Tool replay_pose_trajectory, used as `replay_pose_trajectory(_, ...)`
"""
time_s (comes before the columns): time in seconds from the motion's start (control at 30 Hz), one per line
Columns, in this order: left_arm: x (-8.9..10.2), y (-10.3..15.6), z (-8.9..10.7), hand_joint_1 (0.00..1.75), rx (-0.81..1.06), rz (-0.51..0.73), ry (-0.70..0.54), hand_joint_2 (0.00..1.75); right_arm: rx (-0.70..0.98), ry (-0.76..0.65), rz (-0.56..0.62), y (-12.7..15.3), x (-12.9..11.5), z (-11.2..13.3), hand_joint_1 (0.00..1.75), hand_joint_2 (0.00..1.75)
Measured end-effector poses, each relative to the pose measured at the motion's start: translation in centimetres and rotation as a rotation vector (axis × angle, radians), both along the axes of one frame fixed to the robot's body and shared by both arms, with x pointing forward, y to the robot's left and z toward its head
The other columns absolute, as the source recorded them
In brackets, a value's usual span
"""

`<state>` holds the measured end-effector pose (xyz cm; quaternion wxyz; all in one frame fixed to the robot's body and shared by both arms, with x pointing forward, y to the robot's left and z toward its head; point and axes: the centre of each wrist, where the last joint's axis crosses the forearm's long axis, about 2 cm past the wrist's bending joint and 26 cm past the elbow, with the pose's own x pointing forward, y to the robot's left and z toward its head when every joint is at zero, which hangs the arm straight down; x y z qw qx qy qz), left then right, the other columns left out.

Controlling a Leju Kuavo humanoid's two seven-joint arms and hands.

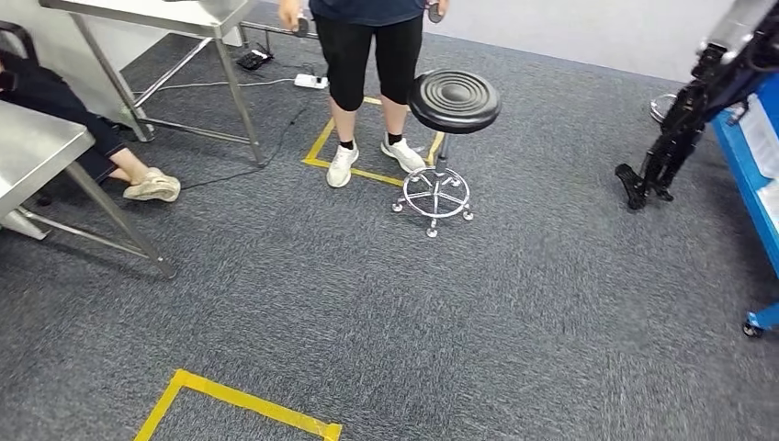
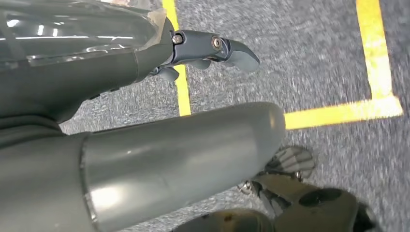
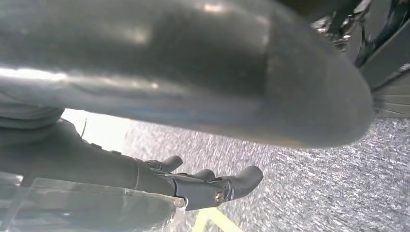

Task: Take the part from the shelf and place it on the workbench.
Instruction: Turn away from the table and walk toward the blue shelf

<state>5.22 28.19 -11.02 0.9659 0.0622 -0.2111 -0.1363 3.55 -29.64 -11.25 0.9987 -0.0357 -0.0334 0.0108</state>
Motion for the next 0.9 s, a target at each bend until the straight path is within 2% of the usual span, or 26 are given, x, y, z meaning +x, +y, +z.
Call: replay_pose_trajectory(0.9, -0.34, -0.17, -0.04, 0.0, 0.007, 0.01, 0.004, 0.0, 0.003, -0.002, 0.015, -0.2, -0.35, -0.03, 0.0, 0.0)
